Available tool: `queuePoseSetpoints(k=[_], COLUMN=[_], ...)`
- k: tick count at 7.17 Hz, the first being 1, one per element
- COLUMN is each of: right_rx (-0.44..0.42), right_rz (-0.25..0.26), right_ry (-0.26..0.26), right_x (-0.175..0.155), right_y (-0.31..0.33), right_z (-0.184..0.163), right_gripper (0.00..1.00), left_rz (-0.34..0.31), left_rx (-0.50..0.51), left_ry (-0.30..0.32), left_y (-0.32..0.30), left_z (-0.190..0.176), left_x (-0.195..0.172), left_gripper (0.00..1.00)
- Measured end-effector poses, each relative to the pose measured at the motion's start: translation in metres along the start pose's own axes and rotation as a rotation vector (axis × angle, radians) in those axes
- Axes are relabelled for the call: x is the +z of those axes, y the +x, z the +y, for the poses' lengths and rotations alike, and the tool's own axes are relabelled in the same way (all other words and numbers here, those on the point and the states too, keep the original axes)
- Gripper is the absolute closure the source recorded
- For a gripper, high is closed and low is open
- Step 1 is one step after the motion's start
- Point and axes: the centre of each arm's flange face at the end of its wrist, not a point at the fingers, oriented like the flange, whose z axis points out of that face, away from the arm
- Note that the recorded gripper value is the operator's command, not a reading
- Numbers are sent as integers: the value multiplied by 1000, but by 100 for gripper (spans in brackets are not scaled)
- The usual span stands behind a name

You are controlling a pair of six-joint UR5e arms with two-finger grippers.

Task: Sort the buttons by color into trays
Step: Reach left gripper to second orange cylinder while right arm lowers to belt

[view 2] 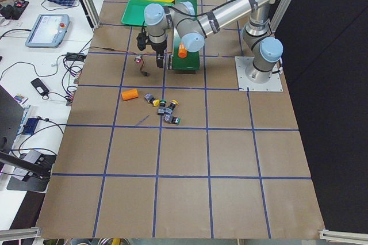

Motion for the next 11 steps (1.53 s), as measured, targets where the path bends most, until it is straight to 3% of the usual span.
queuePoseSetpoints(k=[3,6,7,9,11], right_rx=[-3,-26,-25,-23,-30], right_rz=[0,-1,-4,5,13], right_ry=[-1,-26,-59,-118,-173], right_x=[1,15,33,58,83], right_y=[1,1,2,4,3], right_z=[0,2,5,24,73], right_gripper=[0,0,0,0,0], left_rz=[-23,-33,-36,-26,-6], left_rx=[104,167,150,5,-84], left_ry=[13,31,39,27,-7], left_y=[-63,-99,-105,-110,-110], left_z=[-91,-127,-134,-138,-135], left_x=[32,58,78,107,133], left_gripper=[0,0,0,0,0])
